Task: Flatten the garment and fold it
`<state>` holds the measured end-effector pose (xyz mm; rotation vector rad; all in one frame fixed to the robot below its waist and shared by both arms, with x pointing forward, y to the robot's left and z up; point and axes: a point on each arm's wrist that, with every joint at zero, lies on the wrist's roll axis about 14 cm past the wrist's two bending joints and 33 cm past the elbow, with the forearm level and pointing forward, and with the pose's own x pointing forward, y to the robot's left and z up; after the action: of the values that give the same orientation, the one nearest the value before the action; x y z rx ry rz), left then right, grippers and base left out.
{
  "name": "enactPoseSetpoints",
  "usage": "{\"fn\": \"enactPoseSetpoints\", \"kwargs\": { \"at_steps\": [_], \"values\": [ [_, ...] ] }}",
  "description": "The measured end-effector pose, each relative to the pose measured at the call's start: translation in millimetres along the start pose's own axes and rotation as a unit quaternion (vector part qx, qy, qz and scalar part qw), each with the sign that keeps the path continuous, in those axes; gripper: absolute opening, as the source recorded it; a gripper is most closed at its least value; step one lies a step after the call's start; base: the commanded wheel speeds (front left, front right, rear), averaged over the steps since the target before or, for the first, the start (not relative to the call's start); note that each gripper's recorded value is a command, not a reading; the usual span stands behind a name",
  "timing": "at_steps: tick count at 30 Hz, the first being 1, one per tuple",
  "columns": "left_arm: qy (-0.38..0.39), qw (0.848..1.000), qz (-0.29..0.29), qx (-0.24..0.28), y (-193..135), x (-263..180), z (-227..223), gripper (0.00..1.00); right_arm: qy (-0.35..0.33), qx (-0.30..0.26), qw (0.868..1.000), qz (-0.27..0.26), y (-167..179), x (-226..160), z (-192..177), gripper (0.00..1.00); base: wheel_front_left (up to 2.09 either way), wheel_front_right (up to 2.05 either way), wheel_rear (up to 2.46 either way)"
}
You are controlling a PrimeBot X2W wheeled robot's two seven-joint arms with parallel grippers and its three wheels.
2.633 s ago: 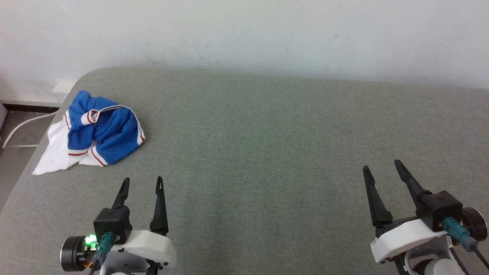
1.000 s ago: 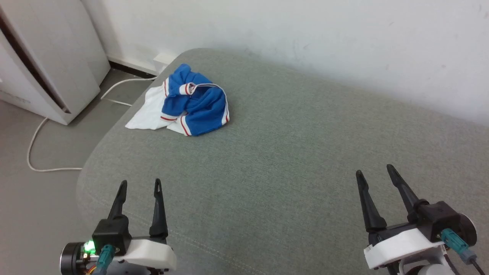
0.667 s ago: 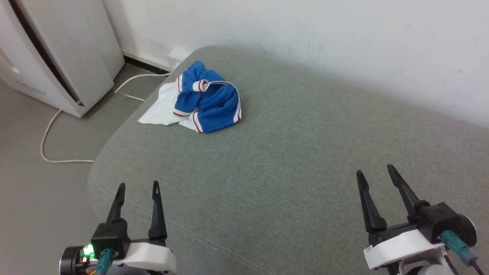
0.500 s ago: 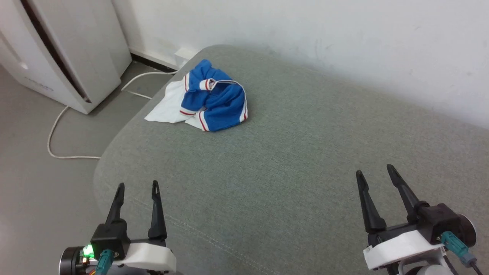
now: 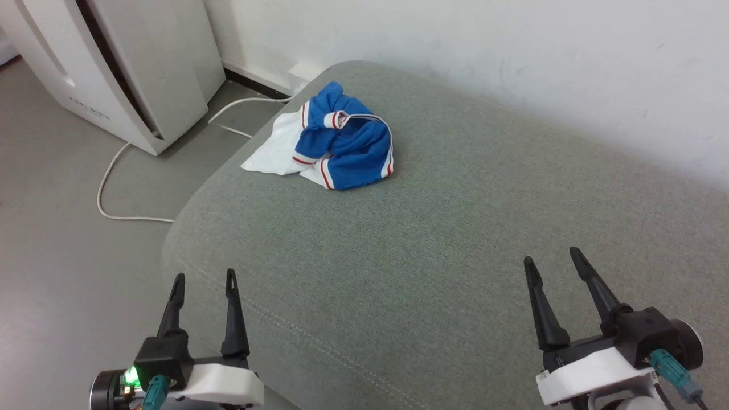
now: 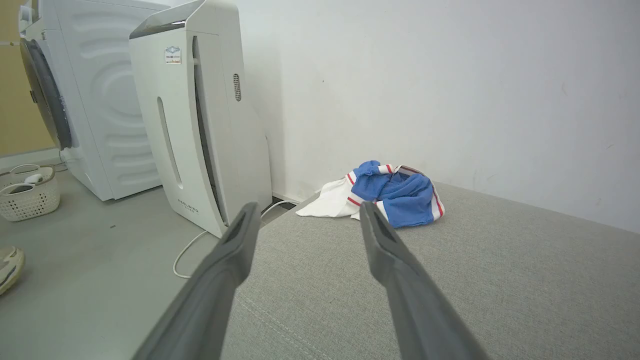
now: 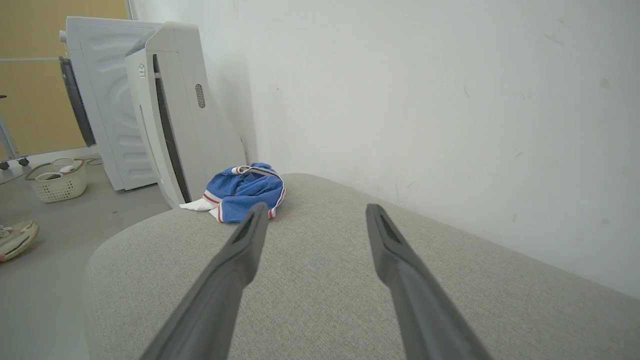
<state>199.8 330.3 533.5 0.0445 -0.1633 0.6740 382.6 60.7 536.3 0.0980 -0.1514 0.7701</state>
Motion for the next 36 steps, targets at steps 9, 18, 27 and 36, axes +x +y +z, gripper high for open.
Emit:
{"fn": "enactPoseSetpoints", "kwargs": {
  "at_steps": [9, 18, 27, 36],
  "values": [
    [0.002, 1.0, 0.001, 0.0, -1, 1, -1, 1.0, 0.004, -0.001, 1.0, 0.003, 1, -1, -3, 1.0, 0.0, 0.0, 0.0],
    [0.026, 1.0, -0.015, -0.001, -9, 5, -15, 1.0, 0.014, -0.005, 1.0, 0.005, 1, -2, -12, 1.0, 0.0, 0.0, 0.0],
    [0.032, 0.995, -0.076, 0.054, -36, 82, -10, 1.0, 0.01, -0.03, 0.999, 0.029, -11, 10, -21, 1.0, 0.0, 0.0, 0.0],
    [0.118, 0.973, -0.152, 0.127, -83, 184, -31, 1.0, -0.008, -0.027, 0.999, -0.017, -68, 19, -28, 1.0, 0.0, 0.0, 0.0]
  ]
}}
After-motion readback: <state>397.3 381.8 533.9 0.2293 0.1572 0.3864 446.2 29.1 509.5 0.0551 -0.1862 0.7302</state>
